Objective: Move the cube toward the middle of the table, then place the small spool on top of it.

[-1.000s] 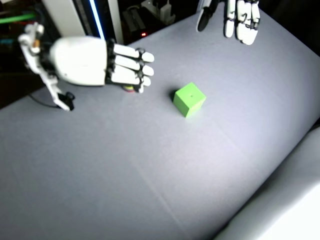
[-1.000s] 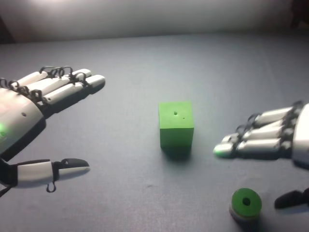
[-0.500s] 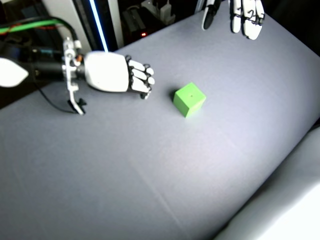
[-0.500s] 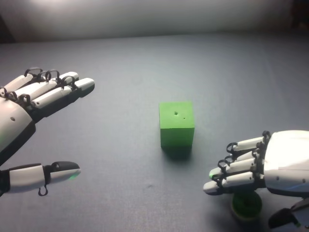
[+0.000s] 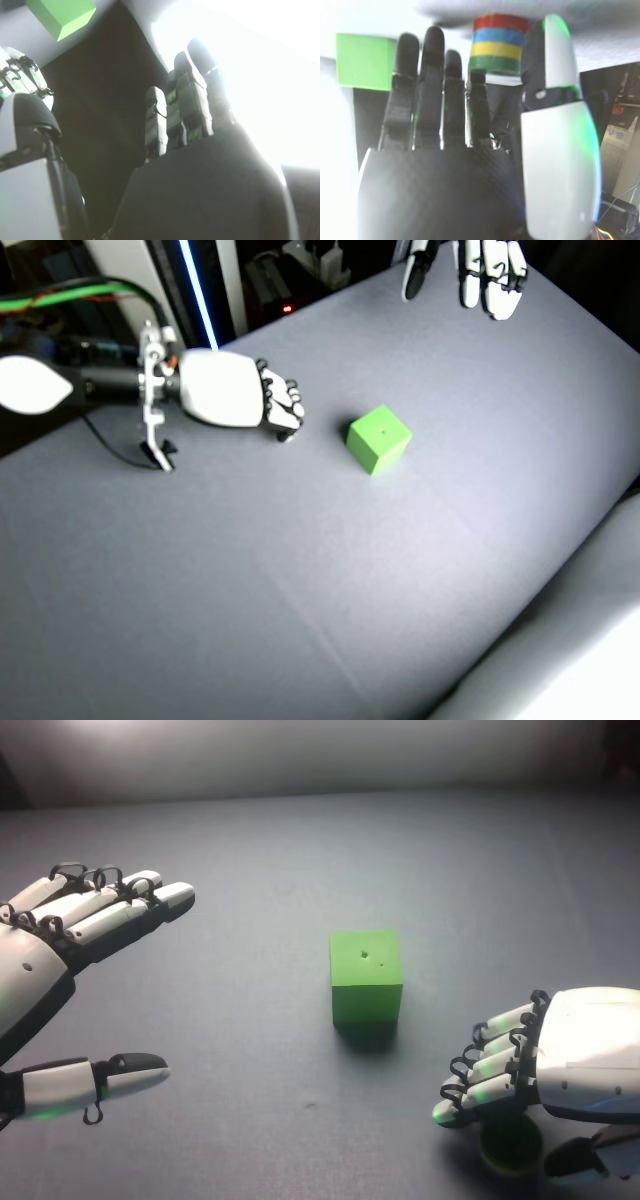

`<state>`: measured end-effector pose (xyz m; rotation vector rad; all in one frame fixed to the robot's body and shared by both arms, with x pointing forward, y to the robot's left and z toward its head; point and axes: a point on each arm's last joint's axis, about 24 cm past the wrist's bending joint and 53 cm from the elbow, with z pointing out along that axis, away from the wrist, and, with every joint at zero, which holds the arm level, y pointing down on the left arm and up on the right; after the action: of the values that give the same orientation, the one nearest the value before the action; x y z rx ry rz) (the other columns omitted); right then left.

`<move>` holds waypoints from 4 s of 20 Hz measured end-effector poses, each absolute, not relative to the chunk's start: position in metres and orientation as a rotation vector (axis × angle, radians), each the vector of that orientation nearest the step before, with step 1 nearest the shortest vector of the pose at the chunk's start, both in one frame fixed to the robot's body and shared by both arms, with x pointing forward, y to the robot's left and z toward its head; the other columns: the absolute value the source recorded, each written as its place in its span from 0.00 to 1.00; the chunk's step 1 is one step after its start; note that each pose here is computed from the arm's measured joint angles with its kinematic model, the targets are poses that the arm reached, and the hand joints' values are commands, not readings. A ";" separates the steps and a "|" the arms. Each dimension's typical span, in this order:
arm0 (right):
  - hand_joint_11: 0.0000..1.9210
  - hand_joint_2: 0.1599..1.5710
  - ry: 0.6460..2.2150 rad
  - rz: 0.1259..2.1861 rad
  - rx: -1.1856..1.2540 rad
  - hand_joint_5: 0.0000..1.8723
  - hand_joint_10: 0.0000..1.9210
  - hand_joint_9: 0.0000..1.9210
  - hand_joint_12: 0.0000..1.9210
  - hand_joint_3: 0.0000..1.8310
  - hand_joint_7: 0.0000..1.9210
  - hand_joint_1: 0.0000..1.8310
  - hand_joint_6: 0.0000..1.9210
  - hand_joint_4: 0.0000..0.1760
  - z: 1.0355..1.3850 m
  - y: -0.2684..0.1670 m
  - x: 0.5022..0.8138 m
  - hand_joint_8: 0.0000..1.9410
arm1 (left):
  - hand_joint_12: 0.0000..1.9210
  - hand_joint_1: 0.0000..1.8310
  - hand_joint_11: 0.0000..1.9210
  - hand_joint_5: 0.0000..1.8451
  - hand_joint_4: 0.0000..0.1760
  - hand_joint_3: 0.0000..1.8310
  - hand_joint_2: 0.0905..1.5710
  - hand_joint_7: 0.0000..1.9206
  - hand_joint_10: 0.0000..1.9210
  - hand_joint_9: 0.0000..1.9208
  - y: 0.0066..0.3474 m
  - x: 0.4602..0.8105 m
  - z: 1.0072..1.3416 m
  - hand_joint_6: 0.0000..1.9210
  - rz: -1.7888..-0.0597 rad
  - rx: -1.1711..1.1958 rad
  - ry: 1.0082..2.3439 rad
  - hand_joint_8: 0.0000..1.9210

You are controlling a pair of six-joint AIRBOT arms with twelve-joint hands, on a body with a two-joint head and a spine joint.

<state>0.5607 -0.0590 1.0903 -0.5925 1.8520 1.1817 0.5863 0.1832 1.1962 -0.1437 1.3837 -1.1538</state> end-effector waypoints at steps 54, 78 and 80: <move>0.47 0.59 1.466 1.118 -0.467 0.78 0.41 0.60 0.73 0.00 0.62 0.70 0.00 0.00 1.213 0.007 0.677 0.40 | 0.56 0.50 0.03 0.14 0.21 0.00 0.61 0.10 0.00 0.18 0.183 0.590 1.195 0.00 -1.160 -0.160 1.375 0.00; 0.35 0.62 1.442 1.113 -0.472 0.62 0.61 0.48 0.82 0.00 0.59 0.70 0.27 0.00 1.227 0.014 0.682 0.48 | 0.49 0.50 0.05 0.12 0.46 0.00 0.61 0.10 0.00 0.18 0.179 0.590 1.193 0.00 -1.180 -0.173 1.372 0.00; 0.36 0.62 1.440 1.108 -0.481 0.64 0.57 0.50 0.79 0.00 0.60 0.70 0.23 0.00 1.228 0.015 0.681 0.46 | 0.50 0.50 0.04 0.12 0.51 0.00 0.62 0.11 0.00 0.19 0.179 0.589 1.193 0.00 -1.180 -0.172 1.372 0.00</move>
<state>0.6811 0.0147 1.2280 -0.4814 1.4397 1.1084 0.5895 0.1791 1.1931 -0.1718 1.3717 -1.1801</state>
